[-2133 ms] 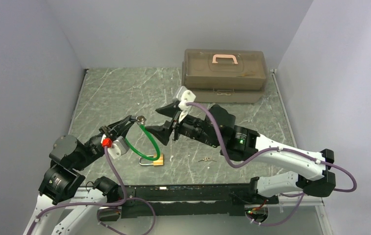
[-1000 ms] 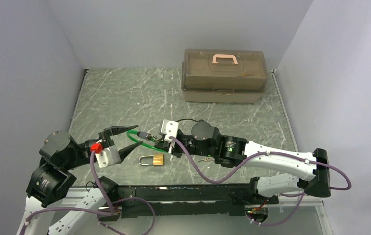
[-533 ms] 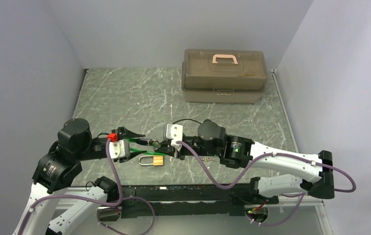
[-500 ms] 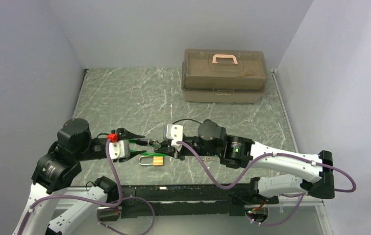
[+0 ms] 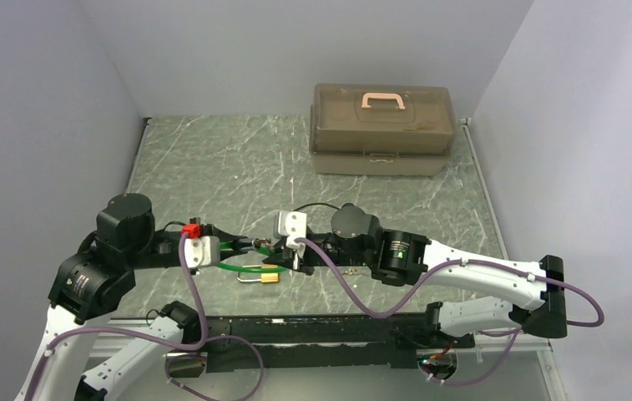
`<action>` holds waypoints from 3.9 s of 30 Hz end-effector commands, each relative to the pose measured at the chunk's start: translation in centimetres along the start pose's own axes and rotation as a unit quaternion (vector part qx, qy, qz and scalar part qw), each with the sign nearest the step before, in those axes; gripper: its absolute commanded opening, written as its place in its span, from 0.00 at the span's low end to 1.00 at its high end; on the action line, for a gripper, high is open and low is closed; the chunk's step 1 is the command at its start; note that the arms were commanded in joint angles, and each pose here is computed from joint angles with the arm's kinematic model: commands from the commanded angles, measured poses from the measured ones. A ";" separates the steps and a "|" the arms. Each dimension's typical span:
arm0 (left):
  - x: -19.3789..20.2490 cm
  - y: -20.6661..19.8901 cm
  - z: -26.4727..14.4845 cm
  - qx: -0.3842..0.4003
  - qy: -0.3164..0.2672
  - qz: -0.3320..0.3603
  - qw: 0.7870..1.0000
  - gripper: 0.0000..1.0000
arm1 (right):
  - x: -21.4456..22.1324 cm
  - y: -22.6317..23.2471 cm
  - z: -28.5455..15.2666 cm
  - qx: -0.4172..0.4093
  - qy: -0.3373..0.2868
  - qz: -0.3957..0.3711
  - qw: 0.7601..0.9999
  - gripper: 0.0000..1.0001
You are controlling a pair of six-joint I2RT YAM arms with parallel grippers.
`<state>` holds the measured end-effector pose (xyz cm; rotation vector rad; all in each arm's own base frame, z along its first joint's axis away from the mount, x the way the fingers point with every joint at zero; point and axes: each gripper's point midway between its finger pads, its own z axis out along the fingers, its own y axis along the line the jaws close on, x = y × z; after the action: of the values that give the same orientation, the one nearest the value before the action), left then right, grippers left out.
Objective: Unlock with the key
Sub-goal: Unlock the lock.
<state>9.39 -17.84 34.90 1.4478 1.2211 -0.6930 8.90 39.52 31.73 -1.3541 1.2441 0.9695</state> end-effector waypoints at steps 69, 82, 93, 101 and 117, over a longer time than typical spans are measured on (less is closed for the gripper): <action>1.1 0.7 1.9 0.031 0.016 -0.074 0.997 0.00 | -6.0 -3.5 -3.4 -0.012 0.034 0.102 0.994 0.06; 0.2 1.2 1.9 0.024 0.005 -0.073 0.997 0.00 | -5.2 -2.6 -2.6 -0.038 0.035 0.122 0.991 0.00; -1.6 1.9 2.0 0.028 -0.016 -0.072 0.997 0.00 | -2.6 -2.0 0.1 -0.057 0.048 0.180 0.981 0.00; -0.5 6.9 0.8 -0.089 0.047 0.017 0.995 0.00 | -2.9 -4.9 0.5 0.017 0.039 0.325 0.945 0.00; -1.8 14.4 -2.8 -0.249 0.117 0.213 0.938 0.00 | -3.7 -8.9 -0.5 0.064 -0.007 0.511 0.857 0.00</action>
<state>19.67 -14.97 34.44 1.4406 1.3952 -0.1562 18.34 39.28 38.24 -0.5562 1.8793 1.4293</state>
